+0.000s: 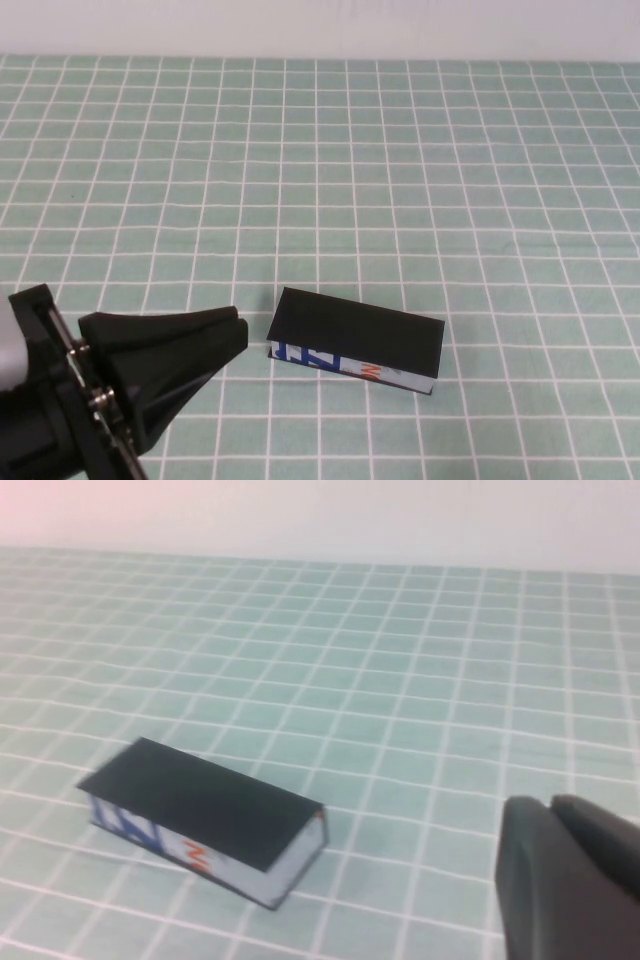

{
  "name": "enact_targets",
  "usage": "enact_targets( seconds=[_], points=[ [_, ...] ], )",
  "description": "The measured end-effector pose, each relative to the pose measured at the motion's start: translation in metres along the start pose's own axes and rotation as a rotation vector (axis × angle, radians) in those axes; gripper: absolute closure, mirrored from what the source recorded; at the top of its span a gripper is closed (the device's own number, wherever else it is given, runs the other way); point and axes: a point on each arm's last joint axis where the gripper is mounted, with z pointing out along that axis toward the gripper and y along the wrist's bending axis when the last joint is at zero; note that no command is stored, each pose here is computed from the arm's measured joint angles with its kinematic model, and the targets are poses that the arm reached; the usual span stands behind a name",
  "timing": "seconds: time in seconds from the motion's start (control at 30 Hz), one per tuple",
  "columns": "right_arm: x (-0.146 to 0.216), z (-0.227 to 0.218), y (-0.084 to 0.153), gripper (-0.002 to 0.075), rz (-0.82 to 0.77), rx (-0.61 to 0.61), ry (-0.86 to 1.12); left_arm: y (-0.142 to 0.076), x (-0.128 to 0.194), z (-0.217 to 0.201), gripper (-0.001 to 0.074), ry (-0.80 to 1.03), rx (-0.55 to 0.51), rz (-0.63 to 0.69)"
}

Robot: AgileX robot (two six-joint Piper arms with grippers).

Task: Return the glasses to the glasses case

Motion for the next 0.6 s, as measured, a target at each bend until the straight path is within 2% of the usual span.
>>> enact_targets(
  seconds=[0.23,0.6],
  points=[
    [0.0002,0.0005,0.0030,0.0739,0.059,-0.035,-0.005,0.0006,-0.0001,0.0000,0.0737,-0.001,-0.007,0.000],
    [0.0002,0.0005,0.0032,0.0739,0.062,-0.037,-0.006,0.0053,-0.0009,-0.0002,0.0737,-0.010,-0.058,-0.006]
  ],
)
